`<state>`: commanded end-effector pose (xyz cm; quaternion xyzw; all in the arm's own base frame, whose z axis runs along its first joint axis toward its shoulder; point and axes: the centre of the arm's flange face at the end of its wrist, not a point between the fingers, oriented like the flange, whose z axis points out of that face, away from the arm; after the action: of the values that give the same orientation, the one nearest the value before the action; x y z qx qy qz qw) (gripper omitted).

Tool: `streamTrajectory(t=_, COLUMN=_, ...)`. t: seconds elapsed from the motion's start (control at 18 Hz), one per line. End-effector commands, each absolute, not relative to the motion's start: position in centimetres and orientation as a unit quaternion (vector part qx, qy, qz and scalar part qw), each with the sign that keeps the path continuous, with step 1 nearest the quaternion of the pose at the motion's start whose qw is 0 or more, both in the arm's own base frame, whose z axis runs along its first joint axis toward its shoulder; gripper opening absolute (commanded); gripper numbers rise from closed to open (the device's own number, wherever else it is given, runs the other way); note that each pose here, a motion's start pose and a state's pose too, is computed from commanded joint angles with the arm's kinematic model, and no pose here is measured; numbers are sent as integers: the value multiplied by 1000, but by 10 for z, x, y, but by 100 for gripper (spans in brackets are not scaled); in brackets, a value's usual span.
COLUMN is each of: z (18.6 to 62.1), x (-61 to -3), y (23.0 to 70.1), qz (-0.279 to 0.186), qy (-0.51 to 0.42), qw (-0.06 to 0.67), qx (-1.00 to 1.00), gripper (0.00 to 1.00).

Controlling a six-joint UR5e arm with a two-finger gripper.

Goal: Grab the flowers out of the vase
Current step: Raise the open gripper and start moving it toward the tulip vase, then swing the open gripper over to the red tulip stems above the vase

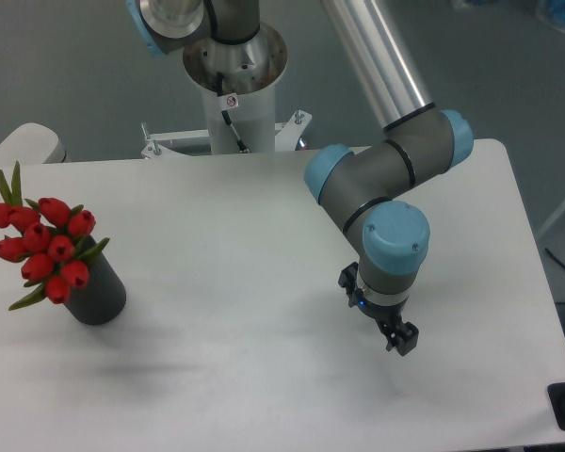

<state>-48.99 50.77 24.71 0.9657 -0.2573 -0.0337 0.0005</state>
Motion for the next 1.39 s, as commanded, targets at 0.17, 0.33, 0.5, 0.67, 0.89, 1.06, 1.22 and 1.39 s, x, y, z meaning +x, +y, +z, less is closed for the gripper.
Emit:
streamTrajectory(t=0.17, z=246, x=-490, y=507, qz=-33, qy=-257, qw=1, qx=966, gripper=100)
streamTrajectory(t=0.33, z=244, x=-488, y=507, qz=-32, qy=-259, qw=0, qx=965, gripper=100)
streamTrajectory(t=0.5, z=246, x=-483, y=504, qz=-30, qy=-255, qw=-9, qx=966, gripper=100)
streamTrajectory(t=0.67, z=248, x=-468, y=495, qz=-24, qy=-256, qw=-20, qx=966, gripper=100)
streamTrajectory(t=0.89, z=264, x=-436, y=481, qz=-8, qy=-256, qw=-56, qx=965, gripper=100)
streamTrajectory(t=1.06, z=274, x=-406, y=469, qz=6, qy=-257, qw=-83, qx=963, gripper=100)
streamTrajectory(t=1.22, z=283, x=-381, y=467, qz=26, qy=-255, qw=-132, qx=958, gripper=100)
streamTrajectory(t=1.39, z=300, x=-345, y=466, qz=36, qy=-264, qw=-168, qx=949, gripper=100)
